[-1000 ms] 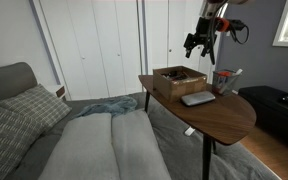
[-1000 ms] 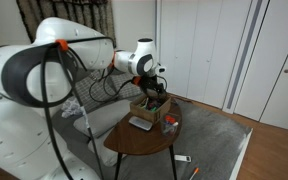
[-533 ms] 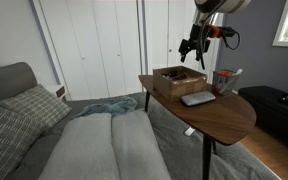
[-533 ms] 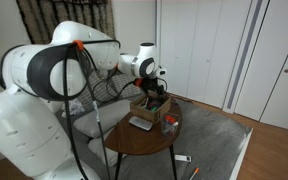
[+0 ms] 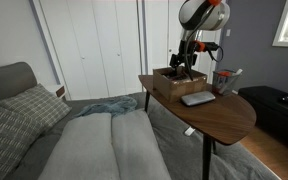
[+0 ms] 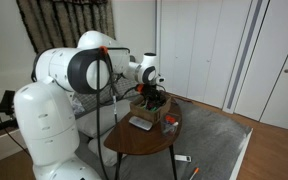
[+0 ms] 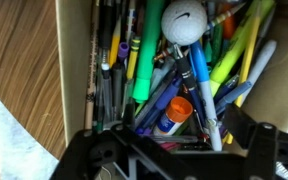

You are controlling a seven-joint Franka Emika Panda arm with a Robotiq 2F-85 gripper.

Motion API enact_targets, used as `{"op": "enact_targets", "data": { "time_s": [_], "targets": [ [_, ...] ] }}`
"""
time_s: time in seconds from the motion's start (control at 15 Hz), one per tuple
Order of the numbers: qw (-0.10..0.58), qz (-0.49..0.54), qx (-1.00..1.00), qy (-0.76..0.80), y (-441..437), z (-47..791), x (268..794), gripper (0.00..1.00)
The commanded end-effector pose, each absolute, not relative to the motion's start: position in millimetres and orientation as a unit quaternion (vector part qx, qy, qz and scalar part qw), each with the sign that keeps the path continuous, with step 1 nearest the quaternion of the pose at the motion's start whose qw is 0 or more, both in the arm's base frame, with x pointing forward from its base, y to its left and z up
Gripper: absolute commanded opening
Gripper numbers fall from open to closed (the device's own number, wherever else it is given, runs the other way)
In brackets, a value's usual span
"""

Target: Move the green marker from the box to the container

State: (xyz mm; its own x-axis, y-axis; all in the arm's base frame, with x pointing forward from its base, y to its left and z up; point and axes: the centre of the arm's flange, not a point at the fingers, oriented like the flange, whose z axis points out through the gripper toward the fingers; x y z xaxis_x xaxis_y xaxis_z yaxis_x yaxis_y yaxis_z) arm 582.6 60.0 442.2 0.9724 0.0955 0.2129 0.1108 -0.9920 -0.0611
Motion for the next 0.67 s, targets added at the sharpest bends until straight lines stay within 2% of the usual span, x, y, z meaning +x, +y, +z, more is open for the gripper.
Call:
{"op": "enact_targets", "data": {
  "time_s": [0.0,0.27,0.33,0.6],
  "targets": [
    [0.044,-0.099,-0.991,-0.078,85.2,438.8,606.6,0.75],
    [0.035,-0.106,-0.989,-0.099,107.6,431.8,616.3,0.63],
    [0.032,-0.108,-0.988,-0.104,110.2,430.5,619.2,0.66],
    [0.019,-0.111,-0.988,-0.109,105.9,423.6,629.2,0.62]
  ]
}}
